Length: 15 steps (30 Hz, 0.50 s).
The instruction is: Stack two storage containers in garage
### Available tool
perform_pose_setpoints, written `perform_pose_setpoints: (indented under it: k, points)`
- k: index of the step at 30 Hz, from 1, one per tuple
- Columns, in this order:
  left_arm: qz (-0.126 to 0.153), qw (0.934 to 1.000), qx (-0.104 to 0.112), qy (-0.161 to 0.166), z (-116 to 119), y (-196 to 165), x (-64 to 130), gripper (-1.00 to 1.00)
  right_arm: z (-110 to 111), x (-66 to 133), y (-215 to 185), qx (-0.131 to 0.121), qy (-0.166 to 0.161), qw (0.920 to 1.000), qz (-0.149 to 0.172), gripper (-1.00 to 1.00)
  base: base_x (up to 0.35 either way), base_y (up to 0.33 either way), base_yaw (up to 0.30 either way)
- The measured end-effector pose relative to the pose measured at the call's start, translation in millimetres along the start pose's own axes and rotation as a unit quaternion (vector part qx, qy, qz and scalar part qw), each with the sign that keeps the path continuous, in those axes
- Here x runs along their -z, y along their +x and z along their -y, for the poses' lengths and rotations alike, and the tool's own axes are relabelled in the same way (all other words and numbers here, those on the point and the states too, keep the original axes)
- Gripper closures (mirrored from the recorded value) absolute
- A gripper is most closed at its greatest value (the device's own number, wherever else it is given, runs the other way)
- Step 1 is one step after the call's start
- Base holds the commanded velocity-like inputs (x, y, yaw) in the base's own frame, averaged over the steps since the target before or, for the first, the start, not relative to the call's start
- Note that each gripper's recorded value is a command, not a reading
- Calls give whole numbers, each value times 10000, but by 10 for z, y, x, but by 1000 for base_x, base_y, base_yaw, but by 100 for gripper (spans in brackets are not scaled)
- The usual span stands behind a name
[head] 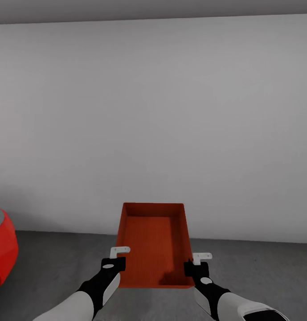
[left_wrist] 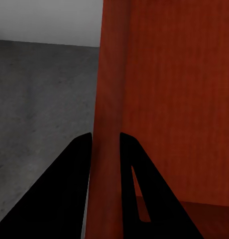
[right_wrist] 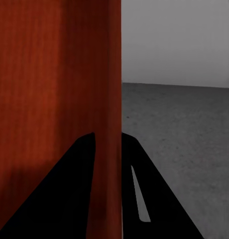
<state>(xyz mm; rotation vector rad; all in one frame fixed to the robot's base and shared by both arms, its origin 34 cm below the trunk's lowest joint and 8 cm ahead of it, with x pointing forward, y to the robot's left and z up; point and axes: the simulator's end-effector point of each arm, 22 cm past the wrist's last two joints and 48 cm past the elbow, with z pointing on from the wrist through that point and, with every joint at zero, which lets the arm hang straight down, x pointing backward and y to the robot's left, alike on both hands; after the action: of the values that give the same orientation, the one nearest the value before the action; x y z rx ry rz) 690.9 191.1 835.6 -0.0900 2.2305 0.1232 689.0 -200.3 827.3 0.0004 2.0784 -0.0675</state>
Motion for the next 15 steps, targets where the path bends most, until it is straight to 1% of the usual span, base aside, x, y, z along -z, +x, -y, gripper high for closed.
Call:
perform_pose_setpoints:
  k: [11, 15]
  points:
    - [-87, 10000, -11, -2, 4, 90, -44, 100, -4, -29, 96, 4, -2, 10000, -88, 100, 0, 0, -2]
    - [-119, 9999, -14, -2, 5, 122, -60, 100, -5, -39, 130, 6, -3, 9999, -118, 100, 0, 0, -100]
